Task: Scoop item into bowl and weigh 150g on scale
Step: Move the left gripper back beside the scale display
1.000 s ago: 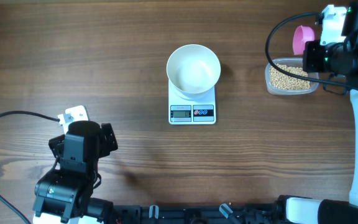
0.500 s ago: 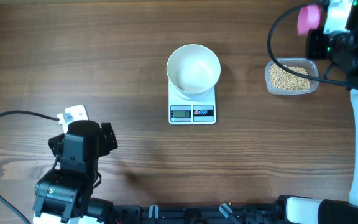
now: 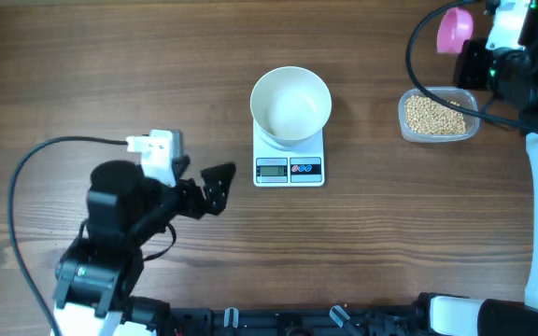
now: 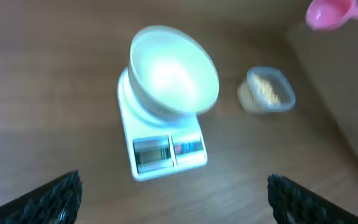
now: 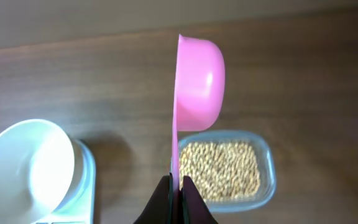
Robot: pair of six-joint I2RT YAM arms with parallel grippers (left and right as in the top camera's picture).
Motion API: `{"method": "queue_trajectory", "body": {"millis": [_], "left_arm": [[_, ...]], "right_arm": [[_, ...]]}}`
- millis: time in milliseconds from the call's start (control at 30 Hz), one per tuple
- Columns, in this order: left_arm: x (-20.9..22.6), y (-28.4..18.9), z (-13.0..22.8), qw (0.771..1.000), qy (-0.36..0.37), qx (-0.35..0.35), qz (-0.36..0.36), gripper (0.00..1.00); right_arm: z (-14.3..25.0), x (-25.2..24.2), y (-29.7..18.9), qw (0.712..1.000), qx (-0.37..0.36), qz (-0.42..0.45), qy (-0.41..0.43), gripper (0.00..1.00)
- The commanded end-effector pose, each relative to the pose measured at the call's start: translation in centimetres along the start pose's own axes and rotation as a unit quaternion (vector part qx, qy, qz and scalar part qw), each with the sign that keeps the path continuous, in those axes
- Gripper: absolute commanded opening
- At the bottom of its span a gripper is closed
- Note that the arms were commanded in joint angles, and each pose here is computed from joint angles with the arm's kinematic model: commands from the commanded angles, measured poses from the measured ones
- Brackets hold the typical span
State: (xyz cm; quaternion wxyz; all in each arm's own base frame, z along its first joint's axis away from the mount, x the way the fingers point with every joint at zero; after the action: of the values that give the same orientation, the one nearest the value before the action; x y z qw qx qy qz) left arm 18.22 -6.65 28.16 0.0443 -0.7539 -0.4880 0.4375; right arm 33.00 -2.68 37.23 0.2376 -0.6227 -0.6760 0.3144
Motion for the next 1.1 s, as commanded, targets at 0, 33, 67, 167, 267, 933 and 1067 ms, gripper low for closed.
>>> {"method": "queue_trajectory", "body": {"millis": [0,33,67,167,267,933,1067], "left_arm": [[0.1,1.0,0.1,0.996,-0.030,0.086,-0.019,1.00],[0.2,1.4,0.1,0.992,-0.045,0.116,-0.038,1.00],[0.3,1.7,0.0,0.986,-0.059,0.143,-0.056,1.00],[0.1,3.0,-0.9,0.971,-0.072,0.210,-0.091,1.00],[-0.9,4.6,-1.2,0.964,-0.005,0.254,-0.078,1.00],[-2.0,6.1,-3.1,0.977,0.014,0.211,0.015,1.00],[-1.7,6.2,-3.2,0.979,0.018,0.203,-0.005,1.00]], "right_arm": [[0.2,0.1,0.0,0.999,0.012,-0.009,0.032,0.04],[0.2,0.1,0.0,0.999,0.013,-0.009,0.032,0.04],[0.2,0.1,0.0,0.999,0.013,-0.009,0.032,0.04],[0.5,0.1,0.0,0.999,0.022,-0.011,0.046,0.04],[0.9,0.2,0.0,0.998,0.036,-0.013,0.047,0.04],[1.4,0.3,-0.1,0.998,0.051,-0.016,0.034,0.04],[1.3,0.3,-0.1,0.998,0.050,-0.015,0.034,0.04]]}}
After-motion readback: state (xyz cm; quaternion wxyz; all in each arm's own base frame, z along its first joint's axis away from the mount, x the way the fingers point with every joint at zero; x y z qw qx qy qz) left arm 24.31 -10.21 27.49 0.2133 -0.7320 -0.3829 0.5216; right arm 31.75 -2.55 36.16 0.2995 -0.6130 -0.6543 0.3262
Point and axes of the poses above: each gripper's point midway between its finger pads, its own y axis out along the fingers, its own x axis along the line the jaws close on, z = x × y, the point moved 10 cm from there along -y, back along the fingers, and after that the axes turned 13 degrees about -y, right-handed, at the moved point
